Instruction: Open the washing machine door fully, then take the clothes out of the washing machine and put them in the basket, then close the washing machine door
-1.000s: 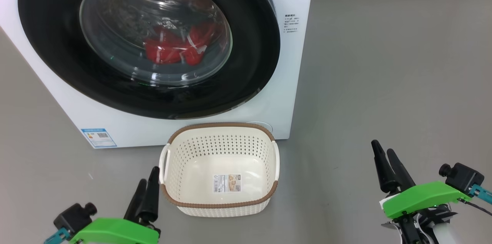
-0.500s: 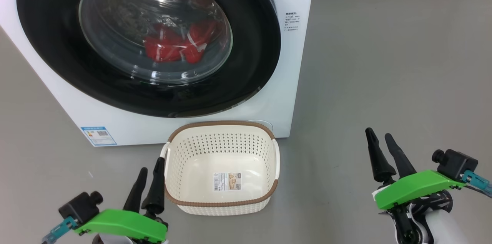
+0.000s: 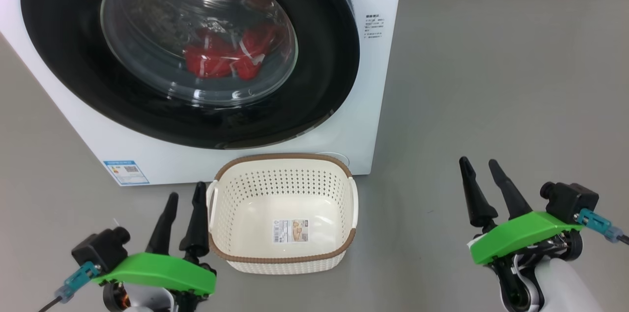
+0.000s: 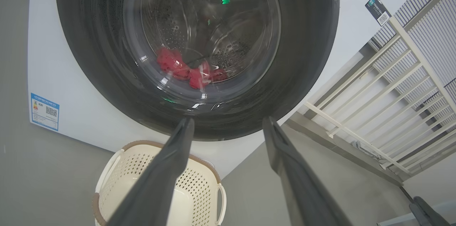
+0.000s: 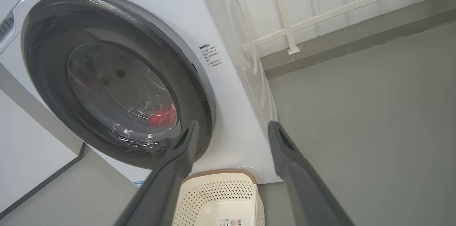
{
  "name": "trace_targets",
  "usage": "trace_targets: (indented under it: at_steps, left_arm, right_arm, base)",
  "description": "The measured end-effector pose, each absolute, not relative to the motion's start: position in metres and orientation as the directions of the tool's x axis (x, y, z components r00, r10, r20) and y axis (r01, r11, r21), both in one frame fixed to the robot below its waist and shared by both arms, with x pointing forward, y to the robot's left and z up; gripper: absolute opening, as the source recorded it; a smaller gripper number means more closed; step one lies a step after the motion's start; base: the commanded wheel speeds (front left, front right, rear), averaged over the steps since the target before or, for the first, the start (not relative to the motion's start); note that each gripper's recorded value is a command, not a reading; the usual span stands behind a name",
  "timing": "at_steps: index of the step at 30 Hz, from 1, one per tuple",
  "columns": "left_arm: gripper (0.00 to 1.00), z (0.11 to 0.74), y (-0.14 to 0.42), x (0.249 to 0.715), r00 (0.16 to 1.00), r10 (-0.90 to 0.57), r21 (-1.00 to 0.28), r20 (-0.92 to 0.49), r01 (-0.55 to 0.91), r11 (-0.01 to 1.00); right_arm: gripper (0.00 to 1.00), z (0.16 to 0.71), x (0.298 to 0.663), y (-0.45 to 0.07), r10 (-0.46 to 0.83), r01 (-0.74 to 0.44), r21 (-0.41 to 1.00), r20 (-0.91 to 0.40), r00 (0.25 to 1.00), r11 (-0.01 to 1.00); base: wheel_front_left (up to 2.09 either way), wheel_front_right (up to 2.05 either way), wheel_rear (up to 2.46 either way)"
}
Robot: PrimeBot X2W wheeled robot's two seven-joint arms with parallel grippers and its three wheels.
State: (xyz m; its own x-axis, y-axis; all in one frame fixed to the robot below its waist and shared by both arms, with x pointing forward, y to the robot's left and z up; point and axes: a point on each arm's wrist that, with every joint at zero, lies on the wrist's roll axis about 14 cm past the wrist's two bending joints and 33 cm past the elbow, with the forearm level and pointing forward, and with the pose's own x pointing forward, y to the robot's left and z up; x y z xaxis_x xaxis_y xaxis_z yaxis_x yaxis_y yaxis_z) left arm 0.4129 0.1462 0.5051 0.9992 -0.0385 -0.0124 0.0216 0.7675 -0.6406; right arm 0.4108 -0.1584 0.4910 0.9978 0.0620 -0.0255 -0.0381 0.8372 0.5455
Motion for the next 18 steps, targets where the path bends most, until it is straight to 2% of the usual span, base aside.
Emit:
trace_targets:
  at_steps: [18]
  left_arm:
    - [1.0, 0.535, 0.145, 0.423, 0.995, -0.026, -0.433, 0.099, 0.067, 0.899]
  right_arm:
    - [1.0, 0.508, 0.425, -0.151, 0.1, -0.107, 0.356, 0.04, 0.994, 0.928]
  base:
    - [0.0, 0.0, 0.0]
